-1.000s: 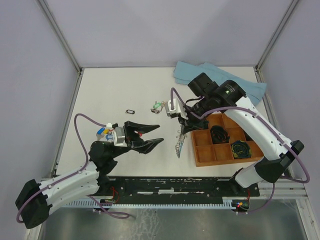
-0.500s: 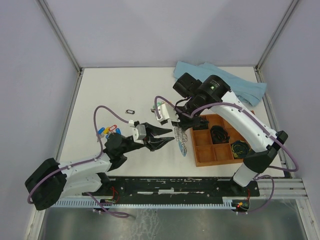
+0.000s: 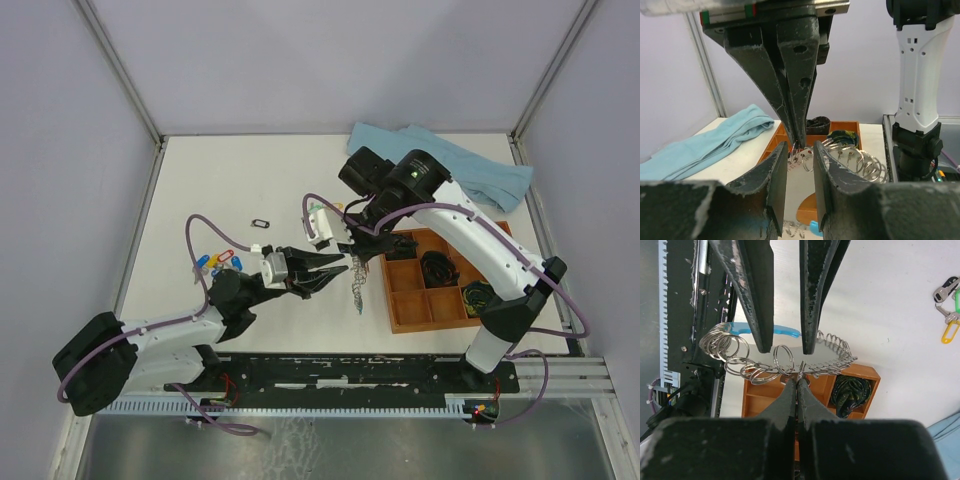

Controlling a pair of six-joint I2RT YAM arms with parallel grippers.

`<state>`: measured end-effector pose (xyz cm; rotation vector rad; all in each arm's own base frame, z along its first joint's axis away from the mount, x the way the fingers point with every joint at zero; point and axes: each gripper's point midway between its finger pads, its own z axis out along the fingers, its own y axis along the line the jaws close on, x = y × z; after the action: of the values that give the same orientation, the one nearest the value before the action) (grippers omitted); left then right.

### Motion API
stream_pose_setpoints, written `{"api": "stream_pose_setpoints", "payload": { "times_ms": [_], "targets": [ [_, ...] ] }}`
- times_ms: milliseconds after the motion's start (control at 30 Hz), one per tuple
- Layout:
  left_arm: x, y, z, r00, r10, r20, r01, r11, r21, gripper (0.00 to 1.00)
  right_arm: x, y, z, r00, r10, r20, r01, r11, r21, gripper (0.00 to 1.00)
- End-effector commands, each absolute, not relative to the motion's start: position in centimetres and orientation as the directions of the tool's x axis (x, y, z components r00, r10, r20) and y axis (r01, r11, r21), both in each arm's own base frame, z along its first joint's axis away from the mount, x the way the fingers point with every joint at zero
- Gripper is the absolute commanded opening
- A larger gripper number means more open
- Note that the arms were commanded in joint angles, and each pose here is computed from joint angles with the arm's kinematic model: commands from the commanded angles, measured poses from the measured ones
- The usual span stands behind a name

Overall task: Remove the keys from the keyring
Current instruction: Remove the key from the keyring.

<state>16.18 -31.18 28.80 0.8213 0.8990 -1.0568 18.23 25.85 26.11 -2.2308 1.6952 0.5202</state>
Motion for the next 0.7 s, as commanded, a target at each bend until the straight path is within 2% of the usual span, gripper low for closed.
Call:
{"api": "stream_pose_setpoints", "payload": {
  "times_ms": [0,667],
  "targets": [
    [16.7,-31.2,30.0,0.319,-0.354,-0.879,0.923,0.325,0.204,0.33,16.3,24.6,27.1,0.244,-0.866,-0.436,-0.957,-0.288,0.038,0.01],
    [17.3,-32.4,29.6,0.29,-0.356,-0.888,0.936,0.301,0.185,0.31,15.5,24.9,27.3,0.244,-0.852,-0.463,-0.949,-0.307,0.066,0.01]
  ]
}}
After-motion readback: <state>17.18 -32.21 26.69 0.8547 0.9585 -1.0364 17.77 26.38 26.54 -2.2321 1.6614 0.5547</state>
